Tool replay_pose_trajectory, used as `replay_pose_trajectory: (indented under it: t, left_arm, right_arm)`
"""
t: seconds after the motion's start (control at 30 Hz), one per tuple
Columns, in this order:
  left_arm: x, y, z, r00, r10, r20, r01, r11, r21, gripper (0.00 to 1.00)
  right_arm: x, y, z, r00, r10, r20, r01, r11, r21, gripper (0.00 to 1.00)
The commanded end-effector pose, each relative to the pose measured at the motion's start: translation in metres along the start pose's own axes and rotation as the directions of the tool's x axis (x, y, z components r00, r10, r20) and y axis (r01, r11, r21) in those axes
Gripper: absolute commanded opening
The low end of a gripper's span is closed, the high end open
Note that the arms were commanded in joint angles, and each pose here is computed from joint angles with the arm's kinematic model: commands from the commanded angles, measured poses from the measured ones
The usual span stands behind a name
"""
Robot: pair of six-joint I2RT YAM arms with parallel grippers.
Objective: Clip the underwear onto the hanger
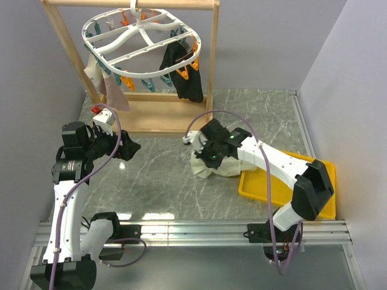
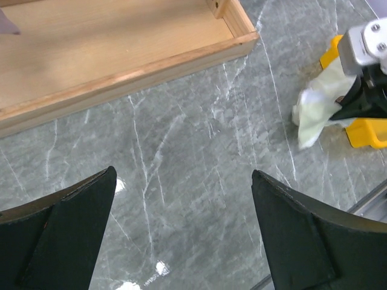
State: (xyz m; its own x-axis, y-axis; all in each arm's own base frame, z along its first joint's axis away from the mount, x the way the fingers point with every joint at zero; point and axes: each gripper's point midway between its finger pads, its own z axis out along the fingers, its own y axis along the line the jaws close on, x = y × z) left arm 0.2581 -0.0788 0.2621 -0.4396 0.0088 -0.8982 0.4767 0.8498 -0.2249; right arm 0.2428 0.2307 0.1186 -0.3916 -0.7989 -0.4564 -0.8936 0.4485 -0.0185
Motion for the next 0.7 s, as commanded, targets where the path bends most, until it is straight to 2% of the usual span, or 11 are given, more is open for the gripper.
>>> replay_pose_trajectory:
  t: [0.0,0.1,0.23,0.27,0.3,0.37,0.4,0.53,0.67]
  left_arm:
    - [-0.009,-0.010,-0.005,0.999,0.050,0.007,-0.050,0.997,0.050,0.99]
    - [-0.002,-0.011,-0.002,0.999,0.039,-0.020,-0.037,0.996,0.075,0.99]
    - [0.011,-0.007,0.005,0.997,0.008,-0.070,-0.002,0.996,0.084,0.99]
    - [0.016,-0.004,0.008,0.996,-0.007,-0.089,0.014,0.997,0.081,0.99]
    - [0.018,-0.003,0.009,0.995,-0.014,-0.099,0.022,0.996,0.081,0.99]
    - [0.025,0.000,0.014,0.990,-0.043,-0.133,0.054,0.995,0.078,0.99]
    - [0.029,0.001,0.015,0.987,-0.053,-0.149,0.065,0.995,0.076,0.99]
    - [0.048,0.006,0.027,0.972,-0.099,-0.214,0.118,0.990,0.075,0.93]
    - [0.055,0.010,0.045,0.962,-0.142,-0.233,0.165,0.983,0.080,0.84]
  right_arm:
    - [-0.028,0.034,0.004,0.999,-0.020,0.034,0.022,0.997,-0.080,0.00]
    - [-0.037,0.048,0.032,0.999,-0.035,-0.001,0.035,0.995,-0.097,0.00]
    - [-0.060,0.055,0.055,1.000,-0.004,0.020,0.005,0.996,-0.089,0.16]
    - [-0.064,0.056,0.058,1.000,0.007,0.024,-0.005,0.996,-0.093,0.23]
    - [-0.066,0.059,0.065,0.999,0.029,0.015,-0.027,0.994,-0.107,0.47]
    - [-0.078,0.060,0.060,0.999,0.042,0.034,-0.037,0.992,-0.124,0.71]
    - [-0.079,0.058,0.053,0.998,0.046,0.046,-0.041,0.992,-0.121,0.75]
    - [-0.069,0.041,0.027,0.990,0.117,0.083,-0.109,0.989,-0.103,0.76]
    - [-0.043,-0.011,0.004,0.951,0.294,0.096,-0.293,0.956,-0.031,0.69]
